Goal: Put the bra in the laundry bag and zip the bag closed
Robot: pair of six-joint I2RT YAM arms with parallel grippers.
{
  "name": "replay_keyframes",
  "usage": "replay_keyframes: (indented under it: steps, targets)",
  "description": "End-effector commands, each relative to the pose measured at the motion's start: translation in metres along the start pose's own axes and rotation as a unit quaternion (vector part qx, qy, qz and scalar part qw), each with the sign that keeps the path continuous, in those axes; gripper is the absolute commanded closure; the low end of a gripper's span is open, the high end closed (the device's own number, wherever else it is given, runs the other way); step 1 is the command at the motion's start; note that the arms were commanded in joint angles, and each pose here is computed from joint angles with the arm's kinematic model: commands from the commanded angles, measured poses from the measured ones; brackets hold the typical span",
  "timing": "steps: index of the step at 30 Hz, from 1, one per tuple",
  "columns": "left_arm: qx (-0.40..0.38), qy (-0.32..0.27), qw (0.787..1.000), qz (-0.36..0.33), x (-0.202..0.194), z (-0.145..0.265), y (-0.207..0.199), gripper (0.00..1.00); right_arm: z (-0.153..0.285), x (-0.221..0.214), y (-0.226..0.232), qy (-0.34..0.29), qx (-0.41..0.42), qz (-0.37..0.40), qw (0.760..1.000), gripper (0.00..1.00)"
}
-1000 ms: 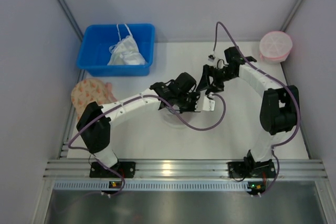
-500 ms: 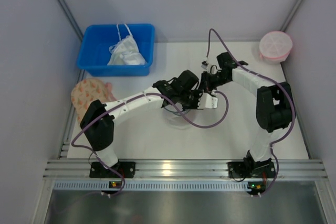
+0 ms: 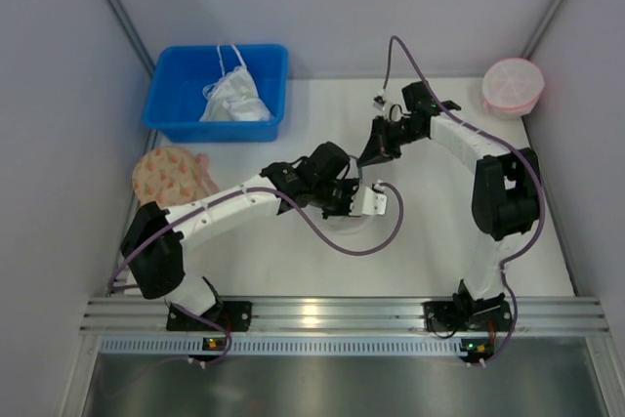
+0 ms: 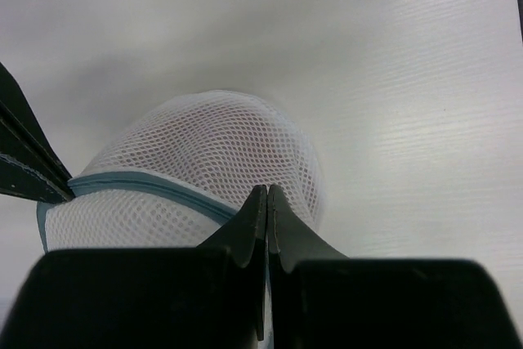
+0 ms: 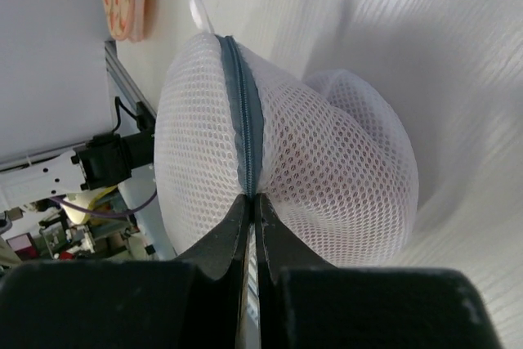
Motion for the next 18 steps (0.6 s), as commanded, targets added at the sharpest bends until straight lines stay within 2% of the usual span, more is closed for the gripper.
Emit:
replay_keyframes:
  steps: [1,6,7,9,10,11,13,18]
  targets:
    - [-0.024,-0.025,0.999,0.003,0.007,0.011,-0.017,1.00,0.004,0.031,-0.010,-0.041,-0.020,0.033,0.998,1.00]
    - [-0.009,-0.037,0.999,0.025,0.019,0.019,-0.013,1.00,0.007,0.050,-0.009,-0.065,-0.028,0.054,0.996,1.00]
    - [-0.002,-0.029,0.999,0.037,0.018,0.014,-0.007,1.00,0.008,0.048,-0.006,-0.058,-0.026,0.049,0.997,0.83]
    - [0.025,-0.022,0.998,0.052,0.024,0.012,0.007,1.00,0.017,0.050,-0.001,-0.058,-0.027,0.064,0.996,0.63]
    - [0.031,-0.021,0.998,0.052,0.028,0.009,0.014,1.00,0.025,0.048,0.002,-0.058,-0.033,0.066,0.996,0.45]
    - [0.035,-0.019,0.998,0.051,0.029,0.007,0.017,1.00,0.029,0.045,0.001,-0.057,-0.036,0.076,0.995,0.40]
    - [0.036,-0.016,0.998,0.048,0.030,0.001,0.022,1.00,0.044,0.042,0.001,-0.065,-0.040,0.081,0.994,0.37]
    - [0.039,-0.020,0.998,0.039,0.041,-0.008,0.034,1.00,0.040,0.005,0.005,-0.021,-0.003,0.054,0.998,0.43]
Point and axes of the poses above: each gripper's point midway between its finger pads, its own z axis back along the fingers, its own y axis along the line the jaws close on, x = y × z, the point moved 3 cm from there along z, back along the fingers, and after that the axes turned 11 degrees about z, right-handed, at the moved point
